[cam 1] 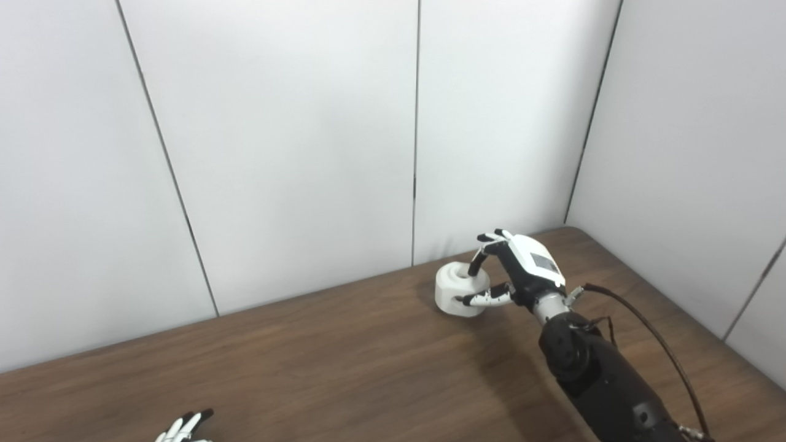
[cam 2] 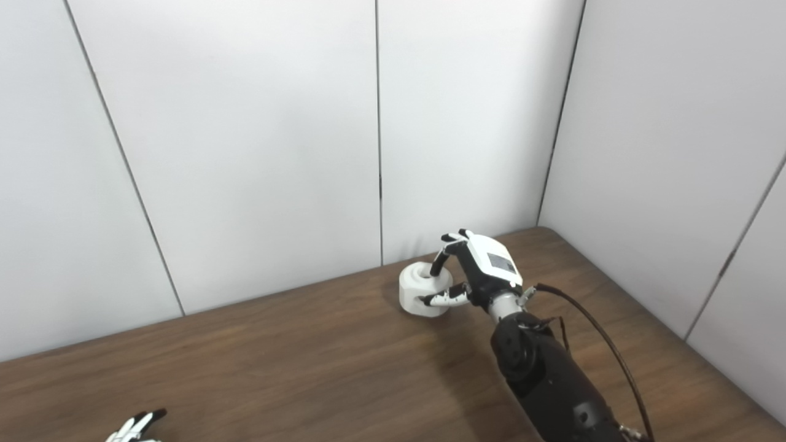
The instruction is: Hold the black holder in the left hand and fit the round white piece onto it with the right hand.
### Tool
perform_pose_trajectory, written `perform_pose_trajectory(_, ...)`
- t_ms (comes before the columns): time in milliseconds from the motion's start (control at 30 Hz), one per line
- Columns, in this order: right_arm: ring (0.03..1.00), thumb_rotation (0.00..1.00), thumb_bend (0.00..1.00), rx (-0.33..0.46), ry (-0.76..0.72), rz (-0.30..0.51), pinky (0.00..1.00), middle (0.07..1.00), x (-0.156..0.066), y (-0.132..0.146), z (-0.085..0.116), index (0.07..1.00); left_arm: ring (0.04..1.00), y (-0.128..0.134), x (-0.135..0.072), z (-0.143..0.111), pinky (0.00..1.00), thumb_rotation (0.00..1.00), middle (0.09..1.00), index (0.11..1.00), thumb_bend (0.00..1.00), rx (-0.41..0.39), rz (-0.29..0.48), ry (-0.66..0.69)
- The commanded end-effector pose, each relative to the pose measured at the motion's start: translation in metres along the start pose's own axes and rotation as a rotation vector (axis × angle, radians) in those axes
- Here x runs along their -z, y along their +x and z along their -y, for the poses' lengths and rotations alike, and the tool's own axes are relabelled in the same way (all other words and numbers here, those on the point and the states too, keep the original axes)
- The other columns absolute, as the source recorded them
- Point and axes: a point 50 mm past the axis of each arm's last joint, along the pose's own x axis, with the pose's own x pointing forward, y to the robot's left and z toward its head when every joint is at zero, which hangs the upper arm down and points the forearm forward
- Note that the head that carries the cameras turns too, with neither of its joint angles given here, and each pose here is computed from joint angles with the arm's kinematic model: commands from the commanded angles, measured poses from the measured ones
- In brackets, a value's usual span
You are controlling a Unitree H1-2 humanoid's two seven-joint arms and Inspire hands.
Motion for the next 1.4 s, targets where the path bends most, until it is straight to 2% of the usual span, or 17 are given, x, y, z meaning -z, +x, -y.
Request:
perform_pose_trajectory(0,0.962,0.14,0.51,0.073,-0.011,0.048,0.91,0.874,-0.009,0.0107,0.0273,0.479,1.0,-0.0031,0.0034,-0.0079,1.0,0.04,0.961,0.482,0.51,-0.012,0.004,0.02)
perform_pose_trajectory(467,0.956,0.14,0.51,0.05,-0.008,0.049,0.9,0.877,-0.0094,0.0111,0.0289,0.479,1.0,-0.0027,0.0035,-0.0072,1.0,0.04,0.959,0.481,0.51,-0.012,0.009,0.018)
perform_pose_trajectory(600,0.972,0.14,0.51,0.029,0.01,0.027,0.9,0.902,-0.0099,0.0107,0.0299,0.486,1.0,-0.0021,0.0035,-0.007,1.0,0.04,0.959,0.481,0.51,-0.008,0.011,0.023)
perform_pose_trajectory(633,0.982,0.17,0.57,0.018,0.017,0.017,0.9,0.918,-0.0108,0.0104,0.0311,0.529,1.0,-0.002,0.0033,-0.0072,1.0,0.04,0.959,0.481,0.51,-0.007,0.01,0.023)
perform_pose_trajectory(667,0.99,0.24,0.72,0.009,0.023,0.008,0.9,0.935,-0.0115,0.0101,0.0322,0.631,1.0,-0.0018,0.0032,-0.0073,1.0,0.04,0.959,0.481,0.51,-0.006,0.009,0.023)
perform_pose_trajectory(800,0.998,0.37,0.91,-0.024,0.037,-0.011,0.87,0.967,-0.0118,0.0098,0.0333,0.812,1.0,-0.0012,0.0039,-0.0069,1.0,0.04,0.957,0.481,0.51,-0.01,0.01,0.021)
perform_pose_trajectory(833,1.0,0.41,0.96,-0.036,0.043,-0.018,0.9,0.987,-0.0112,0.0099,0.0332,0.88,1.0,-0.001,0.004,-0.0067,1.0,0.04,0.955,0.481,0.51,-0.009,0.011,0.02)
perform_pose_trajectory(967,1.0,0.45,1.0,-0.06,0.047,-0.026,0.92,1.0,-0.0097,0.0102,0.0321,0.991,1.0,-0.0005,0.0042,-0.0069,1.0,0.04,0.958,0.481,0.51,-0.004,0.013,0.02)
perform_pose_trajectory(1067,1.0,0.48,1.0,-0.075,0.045,-0.029,0.91,1.0,-0.009,0.0101,0.0312,1.0,1.0,-0.0002,0.0047,-0.0066,1.0,0.04,0.957,0.481,0.51,-0.005,0.013,0.019)
perform_pose_trajectory(1367,1.0,0.48,1.0,-0.106,0.058,-0.046,0.97,1.0,-0.0062,0.0096,0.0307,1.0,1.0,-0.0006,0.0049,-0.0061,1.0,0.05,0.956,0.481,0.51,-0.005,0.012,0.02)
